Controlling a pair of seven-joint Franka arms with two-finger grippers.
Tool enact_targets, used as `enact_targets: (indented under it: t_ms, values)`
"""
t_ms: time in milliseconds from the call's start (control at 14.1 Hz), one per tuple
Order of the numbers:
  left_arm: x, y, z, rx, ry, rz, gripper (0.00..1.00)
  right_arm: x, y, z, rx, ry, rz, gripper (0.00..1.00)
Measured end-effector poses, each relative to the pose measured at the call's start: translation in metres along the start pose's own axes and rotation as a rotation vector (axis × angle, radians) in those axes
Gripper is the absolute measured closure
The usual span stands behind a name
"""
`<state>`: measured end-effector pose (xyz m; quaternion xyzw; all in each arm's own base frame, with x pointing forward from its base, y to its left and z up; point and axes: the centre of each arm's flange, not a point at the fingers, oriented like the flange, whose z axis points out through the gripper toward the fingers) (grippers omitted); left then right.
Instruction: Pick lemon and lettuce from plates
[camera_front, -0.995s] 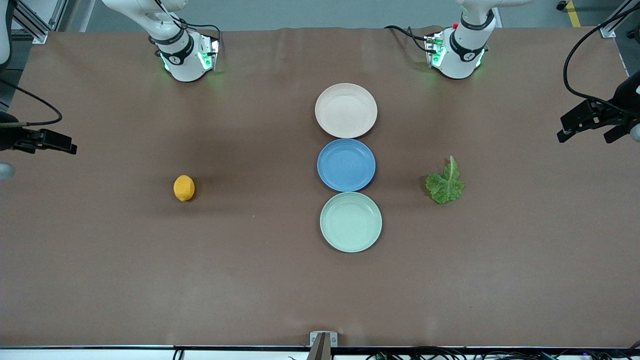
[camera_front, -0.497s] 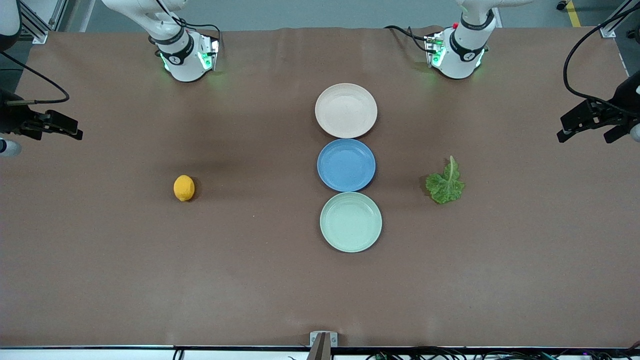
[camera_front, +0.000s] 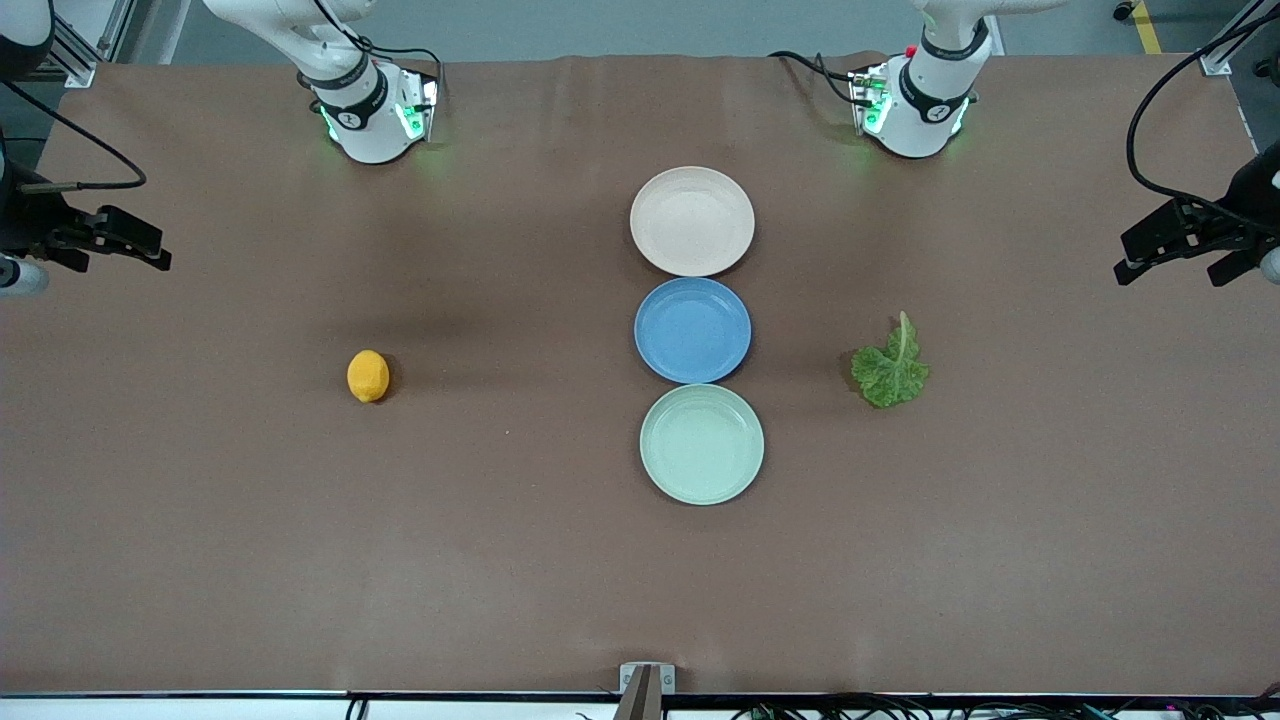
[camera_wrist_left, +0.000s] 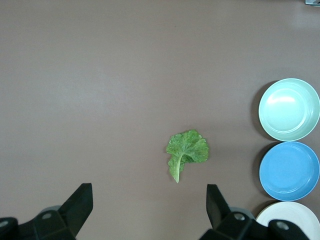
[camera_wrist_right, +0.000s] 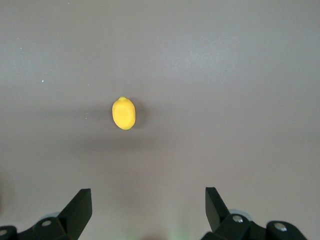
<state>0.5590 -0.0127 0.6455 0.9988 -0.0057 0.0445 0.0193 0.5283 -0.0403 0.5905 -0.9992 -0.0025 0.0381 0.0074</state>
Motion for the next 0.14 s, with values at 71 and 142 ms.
enact_targets:
  t_ms: [71,142]
  values:
    - [0.0,0.0,0.0,0.0,0.0,0.0,0.0,-0.0004,-0.0002,-0.0011,0.0,0.004,-0.001,0.0]
    - [0.0,0.0,0.0,0.0,0.0,0.0,0.0,-0.0005,-0.0002,-0.0027,-0.001,0.012,0.0,0.0]
